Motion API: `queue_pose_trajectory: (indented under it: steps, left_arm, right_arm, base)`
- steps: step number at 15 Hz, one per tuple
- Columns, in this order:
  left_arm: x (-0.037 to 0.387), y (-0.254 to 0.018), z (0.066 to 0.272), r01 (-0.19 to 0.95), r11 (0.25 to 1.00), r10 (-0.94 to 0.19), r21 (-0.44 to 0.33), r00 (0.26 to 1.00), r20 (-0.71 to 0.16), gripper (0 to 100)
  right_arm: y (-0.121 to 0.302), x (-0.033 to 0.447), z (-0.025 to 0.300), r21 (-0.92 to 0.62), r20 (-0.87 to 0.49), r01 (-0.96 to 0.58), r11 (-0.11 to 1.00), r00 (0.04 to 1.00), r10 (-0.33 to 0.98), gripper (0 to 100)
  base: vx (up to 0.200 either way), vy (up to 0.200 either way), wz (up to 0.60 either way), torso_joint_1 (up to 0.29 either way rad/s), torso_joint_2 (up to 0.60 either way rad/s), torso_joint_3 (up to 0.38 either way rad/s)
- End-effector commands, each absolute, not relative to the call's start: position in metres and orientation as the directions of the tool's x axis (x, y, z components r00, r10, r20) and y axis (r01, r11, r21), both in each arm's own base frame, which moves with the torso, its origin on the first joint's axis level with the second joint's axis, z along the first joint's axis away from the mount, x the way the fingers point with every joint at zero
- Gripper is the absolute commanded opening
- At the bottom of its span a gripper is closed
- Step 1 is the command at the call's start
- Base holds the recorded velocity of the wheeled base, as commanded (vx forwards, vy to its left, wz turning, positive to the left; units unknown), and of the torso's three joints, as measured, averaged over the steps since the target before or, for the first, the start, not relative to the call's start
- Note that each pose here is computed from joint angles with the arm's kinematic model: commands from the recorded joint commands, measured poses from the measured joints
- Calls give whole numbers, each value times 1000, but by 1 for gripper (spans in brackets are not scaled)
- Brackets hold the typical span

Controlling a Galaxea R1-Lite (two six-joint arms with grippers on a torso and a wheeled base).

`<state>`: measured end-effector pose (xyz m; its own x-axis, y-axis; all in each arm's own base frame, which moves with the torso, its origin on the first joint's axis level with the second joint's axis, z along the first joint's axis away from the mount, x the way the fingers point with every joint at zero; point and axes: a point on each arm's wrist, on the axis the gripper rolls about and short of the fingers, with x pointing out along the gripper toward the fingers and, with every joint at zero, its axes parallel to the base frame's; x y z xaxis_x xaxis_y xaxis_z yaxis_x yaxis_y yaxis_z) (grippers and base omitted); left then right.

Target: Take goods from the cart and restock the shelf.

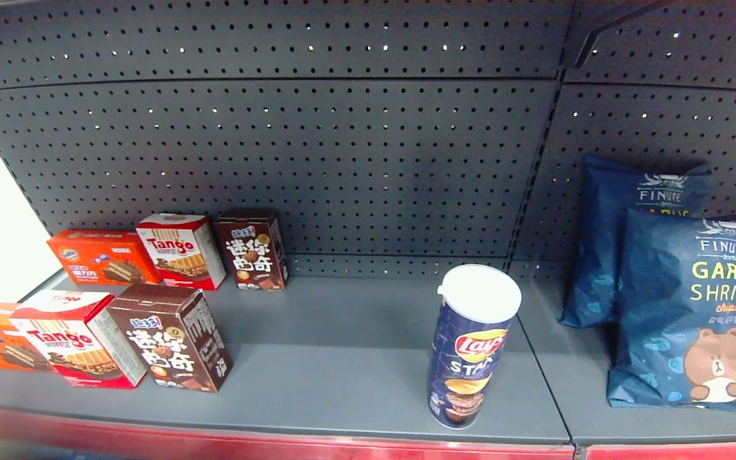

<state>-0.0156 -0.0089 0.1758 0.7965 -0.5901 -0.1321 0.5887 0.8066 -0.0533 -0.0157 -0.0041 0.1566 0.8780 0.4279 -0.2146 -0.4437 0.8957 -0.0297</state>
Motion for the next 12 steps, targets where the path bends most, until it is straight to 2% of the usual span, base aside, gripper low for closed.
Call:
queue_pose_trajectory:
  steps: [1, 4, 7, 9, 12]
  left_arm:
    - [12, -13, 194, 610, 787, -615, -87, 766, -186, 0]
    - [38, -19, 204, 647, 758, -650, -79, 740, -172, 0]
    - [71, -33, 211, 727, 683, -725, -70, 664, -183, 0]
    - [90, -40, 212, 714, 701, -698, -9, 682, -218, 0]
    - [107, -48, 218, 725, 688, -707, -19, 664, -245, 0]
  right_arm:
    - [-9, -35, 144, -34, -154, -383, 923, 915, 373, 100]
    - [-10, -40, 137, -31, -164, -380, 925, 914, 370, 100]
    - [-11, -43, 127, -35, -137, -369, 929, 922, 361, 100]
    - [-13, -48, 119, -40, -99, -362, 931, 929, 357, 100]
    - [-13, -47, 113, -44, -101, -354, 934, 932, 348, 100]
  base:
    - [0, 0, 0, 0, 0, 0]
    - [0, 0, 0, 0, 0, 0]
    - [0, 0, 0, 0, 0, 0]
    - [0, 0, 0, 0, 0, 0]
    - [0, 0, 0, 0, 0, 0]
